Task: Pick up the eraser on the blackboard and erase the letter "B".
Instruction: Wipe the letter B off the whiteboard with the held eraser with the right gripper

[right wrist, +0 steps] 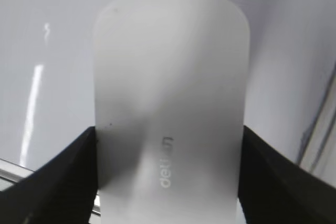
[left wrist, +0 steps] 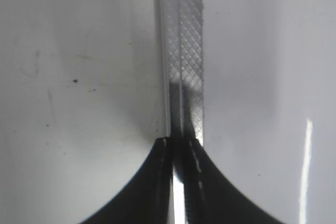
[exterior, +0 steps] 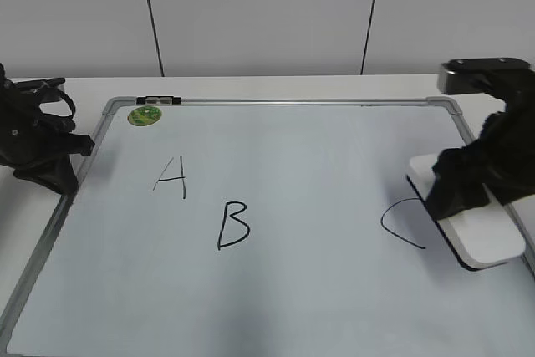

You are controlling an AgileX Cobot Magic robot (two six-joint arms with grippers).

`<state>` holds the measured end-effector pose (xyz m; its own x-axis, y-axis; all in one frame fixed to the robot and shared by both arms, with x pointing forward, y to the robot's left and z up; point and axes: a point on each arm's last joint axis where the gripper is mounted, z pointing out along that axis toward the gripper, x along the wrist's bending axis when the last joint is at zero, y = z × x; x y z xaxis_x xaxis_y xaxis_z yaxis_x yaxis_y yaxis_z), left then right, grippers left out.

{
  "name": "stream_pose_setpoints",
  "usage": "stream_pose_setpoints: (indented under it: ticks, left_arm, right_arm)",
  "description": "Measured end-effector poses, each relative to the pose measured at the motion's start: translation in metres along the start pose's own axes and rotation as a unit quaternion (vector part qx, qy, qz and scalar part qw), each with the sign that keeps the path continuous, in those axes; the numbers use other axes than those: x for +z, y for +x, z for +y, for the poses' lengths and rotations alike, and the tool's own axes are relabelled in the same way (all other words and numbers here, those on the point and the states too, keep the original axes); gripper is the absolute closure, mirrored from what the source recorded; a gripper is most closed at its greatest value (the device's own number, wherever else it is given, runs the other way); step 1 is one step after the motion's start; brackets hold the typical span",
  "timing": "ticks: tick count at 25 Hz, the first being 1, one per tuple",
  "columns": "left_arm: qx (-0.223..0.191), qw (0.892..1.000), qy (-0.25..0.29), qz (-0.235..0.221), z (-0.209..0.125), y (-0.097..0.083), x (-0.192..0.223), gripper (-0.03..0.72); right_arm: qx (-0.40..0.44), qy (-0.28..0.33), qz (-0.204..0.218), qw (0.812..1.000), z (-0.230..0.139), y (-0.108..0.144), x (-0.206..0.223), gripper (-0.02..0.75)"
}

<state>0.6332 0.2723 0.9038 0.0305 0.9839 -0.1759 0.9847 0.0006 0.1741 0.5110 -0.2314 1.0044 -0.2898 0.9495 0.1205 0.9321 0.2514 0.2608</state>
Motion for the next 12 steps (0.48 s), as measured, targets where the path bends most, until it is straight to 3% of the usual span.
stream_pose_setpoints:
  ticks: [8, 12]
  left_arm:
    - [-0.001, 1.0, 0.0, -0.001, 0.0, 0.0, 0.0, 0.662]
    - [-0.001, 1.0, 0.0, -0.001, 0.0, 0.0, 0.0, 0.662]
  right_arm:
    - [-0.114, 0.031, 0.026, 0.993, 0.04, 0.067, 0.02, 0.206]
    - [-0.168, 0.055, 0.014, 0.984, 0.058, 0.092, 0.041, 0.207]
